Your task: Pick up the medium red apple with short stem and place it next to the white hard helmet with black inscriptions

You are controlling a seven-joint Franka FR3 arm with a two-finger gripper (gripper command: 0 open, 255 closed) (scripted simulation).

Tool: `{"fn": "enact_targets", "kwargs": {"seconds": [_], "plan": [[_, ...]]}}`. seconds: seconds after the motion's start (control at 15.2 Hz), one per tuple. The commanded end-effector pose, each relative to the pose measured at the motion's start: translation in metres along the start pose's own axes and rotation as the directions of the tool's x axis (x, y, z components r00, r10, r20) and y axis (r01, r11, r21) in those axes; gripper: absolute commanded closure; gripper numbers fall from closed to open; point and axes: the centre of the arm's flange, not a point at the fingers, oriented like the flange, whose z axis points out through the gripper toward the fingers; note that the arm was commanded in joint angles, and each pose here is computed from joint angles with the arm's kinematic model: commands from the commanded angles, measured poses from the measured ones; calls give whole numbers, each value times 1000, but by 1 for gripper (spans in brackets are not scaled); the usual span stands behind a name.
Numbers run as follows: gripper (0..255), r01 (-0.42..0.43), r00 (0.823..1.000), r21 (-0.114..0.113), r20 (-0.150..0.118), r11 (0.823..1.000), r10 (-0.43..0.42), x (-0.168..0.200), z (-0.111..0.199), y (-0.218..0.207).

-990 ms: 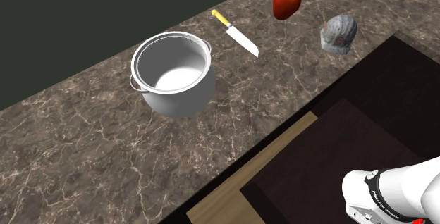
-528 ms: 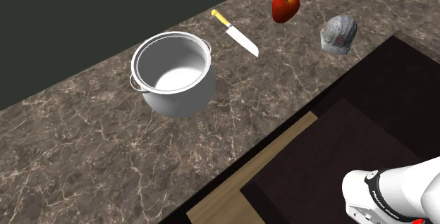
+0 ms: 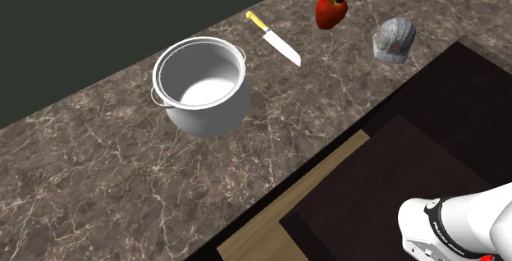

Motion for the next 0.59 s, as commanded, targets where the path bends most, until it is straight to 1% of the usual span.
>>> {"fn": "enact_targets", "kwargs": {"seconds": [0.0, 0.2, 0.53], "plan": [[0, 0, 1000, 0, 0, 1000, 0, 0, -13, 0], [0, 0, 1000, 0, 0, 1000, 0, 0, -50, 0], [0, 0, 1000, 0, 0, 1000, 0, 0, -50, 0]]}}
